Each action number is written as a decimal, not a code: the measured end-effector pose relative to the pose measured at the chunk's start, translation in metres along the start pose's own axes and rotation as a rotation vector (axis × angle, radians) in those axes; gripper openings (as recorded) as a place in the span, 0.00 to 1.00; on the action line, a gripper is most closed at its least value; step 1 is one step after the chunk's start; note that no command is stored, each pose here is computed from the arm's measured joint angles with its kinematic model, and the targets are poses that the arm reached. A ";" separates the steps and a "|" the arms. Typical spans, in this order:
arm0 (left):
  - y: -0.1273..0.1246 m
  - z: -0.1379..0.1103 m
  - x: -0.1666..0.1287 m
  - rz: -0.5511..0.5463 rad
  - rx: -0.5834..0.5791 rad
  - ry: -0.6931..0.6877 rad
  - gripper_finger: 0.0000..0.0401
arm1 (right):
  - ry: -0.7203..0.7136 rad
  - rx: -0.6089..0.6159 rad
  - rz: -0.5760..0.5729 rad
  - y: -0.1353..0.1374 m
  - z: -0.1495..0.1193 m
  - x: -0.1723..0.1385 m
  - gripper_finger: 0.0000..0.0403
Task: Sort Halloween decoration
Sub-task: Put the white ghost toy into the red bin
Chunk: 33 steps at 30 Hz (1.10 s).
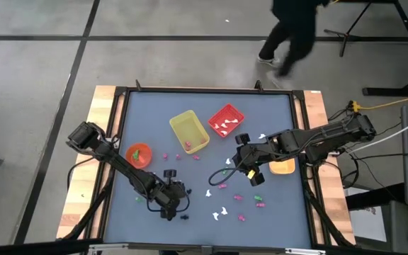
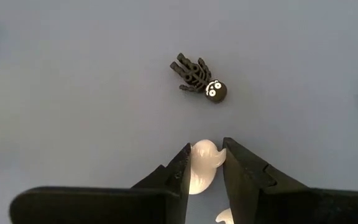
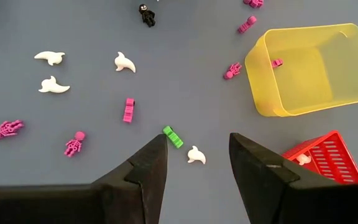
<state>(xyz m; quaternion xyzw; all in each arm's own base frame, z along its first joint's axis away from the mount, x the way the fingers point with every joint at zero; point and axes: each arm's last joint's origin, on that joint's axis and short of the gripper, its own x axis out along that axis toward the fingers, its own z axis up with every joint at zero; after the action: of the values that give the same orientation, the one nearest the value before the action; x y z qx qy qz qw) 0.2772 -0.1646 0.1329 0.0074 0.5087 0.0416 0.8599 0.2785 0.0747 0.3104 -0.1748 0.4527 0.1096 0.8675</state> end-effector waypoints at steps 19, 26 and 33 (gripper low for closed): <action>0.000 0.026 -0.008 -0.018 -0.042 -0.058 0.12 | 0.001 0.000 0.000 0.000 0.000 0.000 0.42; 0.000 0.026 -0.008 -0.018 -0.041 -0.057 0.11 | 0.001 0.000 0.000 0.000 0.000 0.000 0.42; 0.000 0.026 -0.008 -0.017 -0.041 -0.057 0.11 | 0.001 -0.001 0.001 0.000 0.000 0.000 0.42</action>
<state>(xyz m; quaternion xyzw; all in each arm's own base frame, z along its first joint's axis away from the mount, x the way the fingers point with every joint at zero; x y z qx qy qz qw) 0.2961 -0.1641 0.1526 -0.0134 0.4830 0.0443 0.8744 0.2784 0.0749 0.3103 -0.1752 0.4529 0.1101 0.8672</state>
